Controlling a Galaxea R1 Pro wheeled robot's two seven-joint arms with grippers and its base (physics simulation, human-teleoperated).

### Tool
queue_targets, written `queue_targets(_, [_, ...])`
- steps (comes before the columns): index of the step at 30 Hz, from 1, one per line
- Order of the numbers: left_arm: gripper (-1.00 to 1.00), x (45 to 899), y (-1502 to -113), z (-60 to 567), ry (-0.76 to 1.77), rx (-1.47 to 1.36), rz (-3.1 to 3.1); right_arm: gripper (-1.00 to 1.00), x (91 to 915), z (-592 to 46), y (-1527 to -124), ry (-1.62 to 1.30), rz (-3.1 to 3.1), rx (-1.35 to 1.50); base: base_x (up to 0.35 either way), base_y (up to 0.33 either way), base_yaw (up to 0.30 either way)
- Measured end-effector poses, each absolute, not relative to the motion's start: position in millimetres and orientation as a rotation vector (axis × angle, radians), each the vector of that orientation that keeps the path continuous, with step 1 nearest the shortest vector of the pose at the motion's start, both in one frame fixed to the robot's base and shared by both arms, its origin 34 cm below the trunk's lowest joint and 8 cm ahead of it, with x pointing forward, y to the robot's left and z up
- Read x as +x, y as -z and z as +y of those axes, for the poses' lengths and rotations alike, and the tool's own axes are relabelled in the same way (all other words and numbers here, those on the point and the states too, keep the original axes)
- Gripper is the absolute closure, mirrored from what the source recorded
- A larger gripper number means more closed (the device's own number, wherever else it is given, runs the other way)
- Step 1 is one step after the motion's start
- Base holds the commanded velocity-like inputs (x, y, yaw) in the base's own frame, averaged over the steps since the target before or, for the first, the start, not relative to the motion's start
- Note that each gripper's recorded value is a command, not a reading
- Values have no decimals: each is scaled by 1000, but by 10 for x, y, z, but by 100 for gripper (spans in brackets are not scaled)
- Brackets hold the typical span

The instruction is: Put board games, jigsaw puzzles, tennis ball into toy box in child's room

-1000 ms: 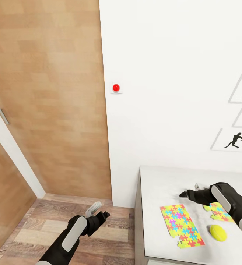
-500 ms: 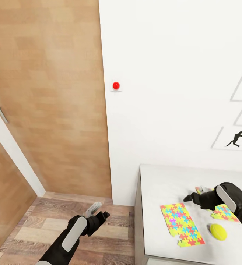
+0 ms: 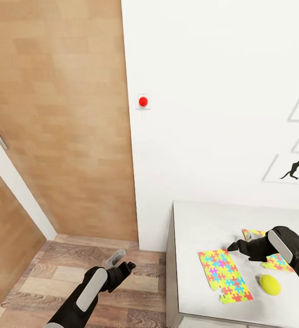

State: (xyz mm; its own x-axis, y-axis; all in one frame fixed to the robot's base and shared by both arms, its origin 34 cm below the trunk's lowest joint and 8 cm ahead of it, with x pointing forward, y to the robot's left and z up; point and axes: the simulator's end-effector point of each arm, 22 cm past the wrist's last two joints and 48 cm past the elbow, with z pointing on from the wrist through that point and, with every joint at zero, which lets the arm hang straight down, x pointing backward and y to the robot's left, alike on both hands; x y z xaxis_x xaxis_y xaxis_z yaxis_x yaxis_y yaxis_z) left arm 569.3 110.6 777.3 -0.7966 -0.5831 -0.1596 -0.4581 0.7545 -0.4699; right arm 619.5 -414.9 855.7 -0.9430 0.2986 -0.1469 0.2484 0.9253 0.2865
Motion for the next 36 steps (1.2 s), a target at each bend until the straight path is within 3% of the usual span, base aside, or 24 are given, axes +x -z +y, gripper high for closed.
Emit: queue_targets(36, [-100, 5562, -7517, 1106, 584, -836, 2708, -100, 6111, -4120, -8277, -415, 2945, 439, 0, 0, 0])
